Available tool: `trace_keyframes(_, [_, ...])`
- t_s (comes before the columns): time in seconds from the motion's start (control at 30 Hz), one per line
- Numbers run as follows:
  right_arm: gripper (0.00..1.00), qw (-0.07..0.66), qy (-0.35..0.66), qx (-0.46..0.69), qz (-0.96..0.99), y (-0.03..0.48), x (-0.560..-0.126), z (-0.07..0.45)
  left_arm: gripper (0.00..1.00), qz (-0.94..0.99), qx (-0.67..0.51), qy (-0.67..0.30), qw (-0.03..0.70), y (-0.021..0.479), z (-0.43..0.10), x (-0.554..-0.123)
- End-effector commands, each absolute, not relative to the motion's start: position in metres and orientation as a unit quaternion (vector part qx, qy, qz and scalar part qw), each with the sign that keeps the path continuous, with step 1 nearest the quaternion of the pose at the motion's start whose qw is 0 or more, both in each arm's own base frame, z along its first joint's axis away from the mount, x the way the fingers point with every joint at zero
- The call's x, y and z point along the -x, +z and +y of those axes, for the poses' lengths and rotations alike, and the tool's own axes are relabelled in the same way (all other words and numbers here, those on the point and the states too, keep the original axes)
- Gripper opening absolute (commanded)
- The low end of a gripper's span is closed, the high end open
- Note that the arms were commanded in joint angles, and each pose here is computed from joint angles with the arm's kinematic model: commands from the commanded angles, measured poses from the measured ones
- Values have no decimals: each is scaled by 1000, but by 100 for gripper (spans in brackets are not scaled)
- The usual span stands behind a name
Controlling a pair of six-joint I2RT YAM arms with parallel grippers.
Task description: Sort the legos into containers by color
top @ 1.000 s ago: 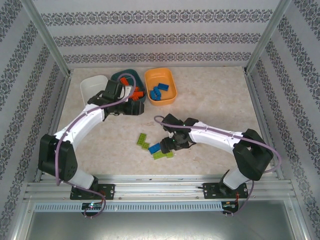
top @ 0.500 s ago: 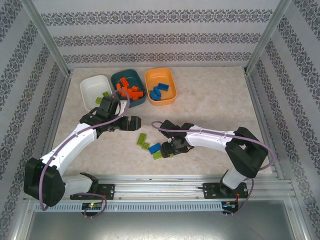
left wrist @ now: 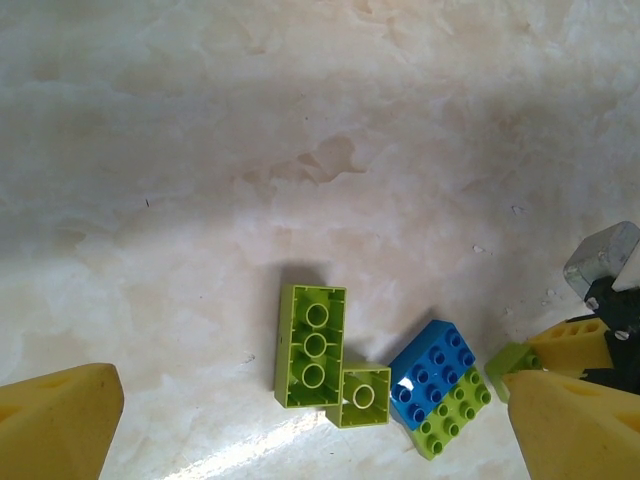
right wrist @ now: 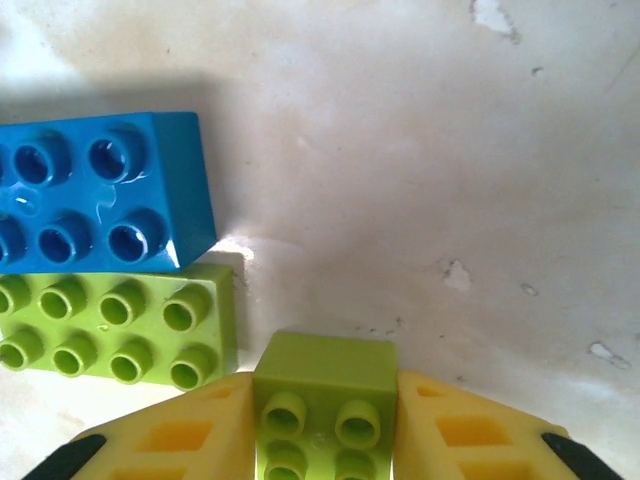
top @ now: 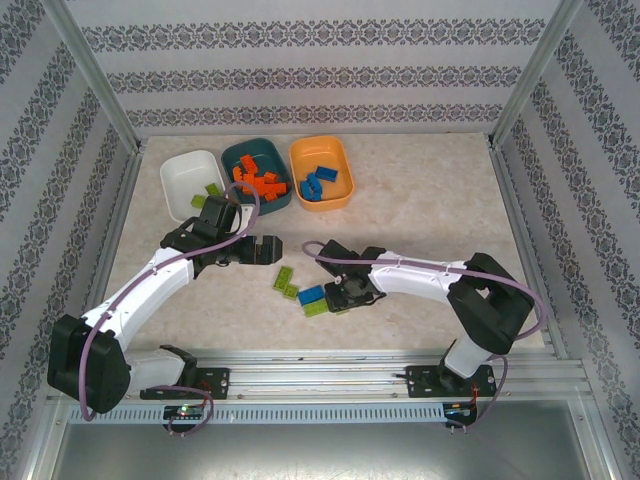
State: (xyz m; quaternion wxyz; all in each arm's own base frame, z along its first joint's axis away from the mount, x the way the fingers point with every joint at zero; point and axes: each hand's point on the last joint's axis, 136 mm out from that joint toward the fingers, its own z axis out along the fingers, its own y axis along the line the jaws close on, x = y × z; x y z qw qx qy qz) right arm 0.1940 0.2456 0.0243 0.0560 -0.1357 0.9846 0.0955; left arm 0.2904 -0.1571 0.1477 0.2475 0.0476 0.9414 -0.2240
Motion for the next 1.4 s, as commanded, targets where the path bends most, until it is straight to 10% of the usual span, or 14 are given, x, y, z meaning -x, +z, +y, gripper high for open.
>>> trace_keyframes(0.0, [33,64,70,120,988,25,-197,227,100,941,-36,-232,244,150,-155,-287])
trace_keyframes(0.57, [34,127,465,51,875,154,-327,382,100,852,126,-304,408,233,-90,-276])
trace_keyframes(1.03, [35,120,637,9,761,172,-459,519,100,852,114,-313,404,231,-92,-266])
trace_keyframes(1.2, [64,131,638,3,758,167,-488,546,100,857,111,-305,401,227,-87,-266])
trace_keyframes(1.37, [70,152,664,-20,731,179,-508,549,100,859,109,-300,401,227,-83,-265])
